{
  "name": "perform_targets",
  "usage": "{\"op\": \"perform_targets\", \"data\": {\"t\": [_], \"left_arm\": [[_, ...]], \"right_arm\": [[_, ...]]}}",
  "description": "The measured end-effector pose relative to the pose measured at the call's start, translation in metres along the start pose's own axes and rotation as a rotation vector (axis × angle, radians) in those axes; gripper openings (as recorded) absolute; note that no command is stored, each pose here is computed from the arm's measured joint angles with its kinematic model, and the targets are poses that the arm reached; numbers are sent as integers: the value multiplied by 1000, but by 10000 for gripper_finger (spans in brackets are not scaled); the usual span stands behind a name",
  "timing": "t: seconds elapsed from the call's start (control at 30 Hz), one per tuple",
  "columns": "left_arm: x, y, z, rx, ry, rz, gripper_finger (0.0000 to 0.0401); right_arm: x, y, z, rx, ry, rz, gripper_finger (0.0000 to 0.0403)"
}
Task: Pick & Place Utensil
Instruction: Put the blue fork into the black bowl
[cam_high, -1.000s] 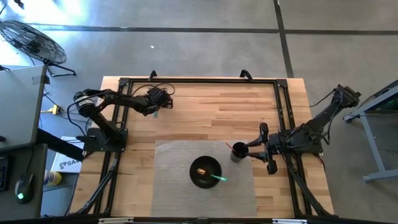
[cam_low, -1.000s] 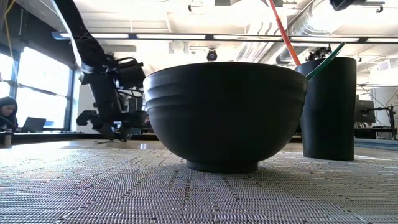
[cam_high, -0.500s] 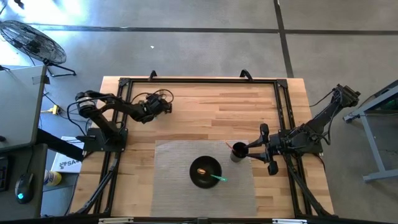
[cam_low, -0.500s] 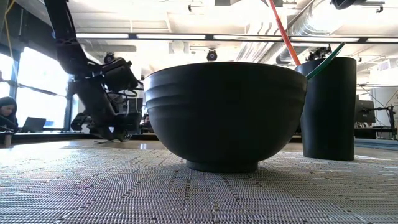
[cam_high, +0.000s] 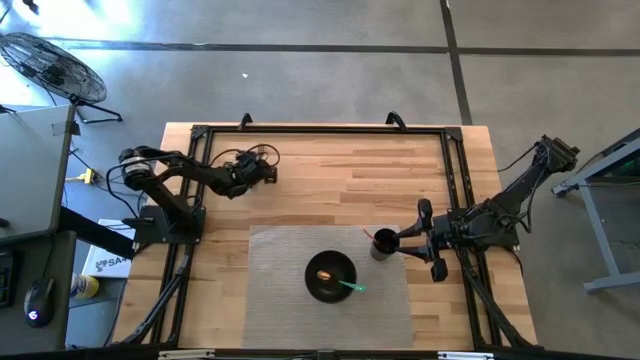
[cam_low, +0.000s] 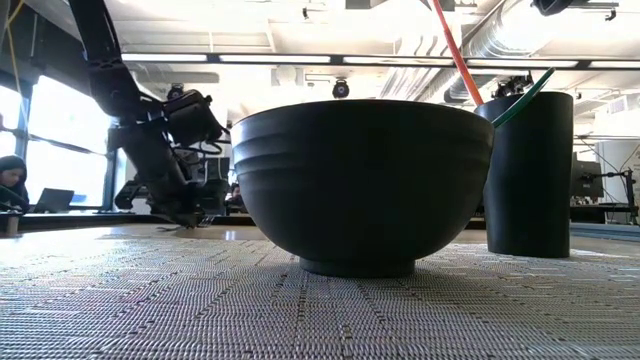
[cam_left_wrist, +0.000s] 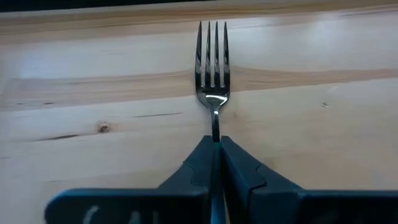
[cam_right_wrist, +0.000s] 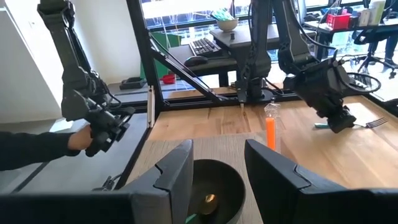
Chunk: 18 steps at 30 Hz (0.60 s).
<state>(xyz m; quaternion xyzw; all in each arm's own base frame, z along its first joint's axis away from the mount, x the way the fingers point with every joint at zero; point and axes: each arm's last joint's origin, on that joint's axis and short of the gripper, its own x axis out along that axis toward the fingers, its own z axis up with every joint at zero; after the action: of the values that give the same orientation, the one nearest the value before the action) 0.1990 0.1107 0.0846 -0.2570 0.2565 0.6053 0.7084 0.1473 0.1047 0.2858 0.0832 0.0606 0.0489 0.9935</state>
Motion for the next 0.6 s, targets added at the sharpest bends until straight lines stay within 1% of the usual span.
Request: {"op": "perform_targets", "data": {"t": [0.07,0.17,0.23,0.33,0.47,0.6], "left_arm": [[-1,-1,2,0,6,-12,8],[-6,-5,9,-1,10,-58,16],[-12,-5,13,-11,39,-112,17],[-26,-9,17,-9,80,-218,8],[-55,-18,20,82,28,-352,7],[-96,-31,13,209,-28,-536,8]], "right_arm": [[0,0,0,9,1,8,138],[0,0,0,6,7,18,138],[-1,-1,-2,4,22,14,138],[-2,-2,-4,13,46,1,138],[-4,-4,-6,16,69,-19,138],[-6,-6,-7,6,76,-34,138]]}}
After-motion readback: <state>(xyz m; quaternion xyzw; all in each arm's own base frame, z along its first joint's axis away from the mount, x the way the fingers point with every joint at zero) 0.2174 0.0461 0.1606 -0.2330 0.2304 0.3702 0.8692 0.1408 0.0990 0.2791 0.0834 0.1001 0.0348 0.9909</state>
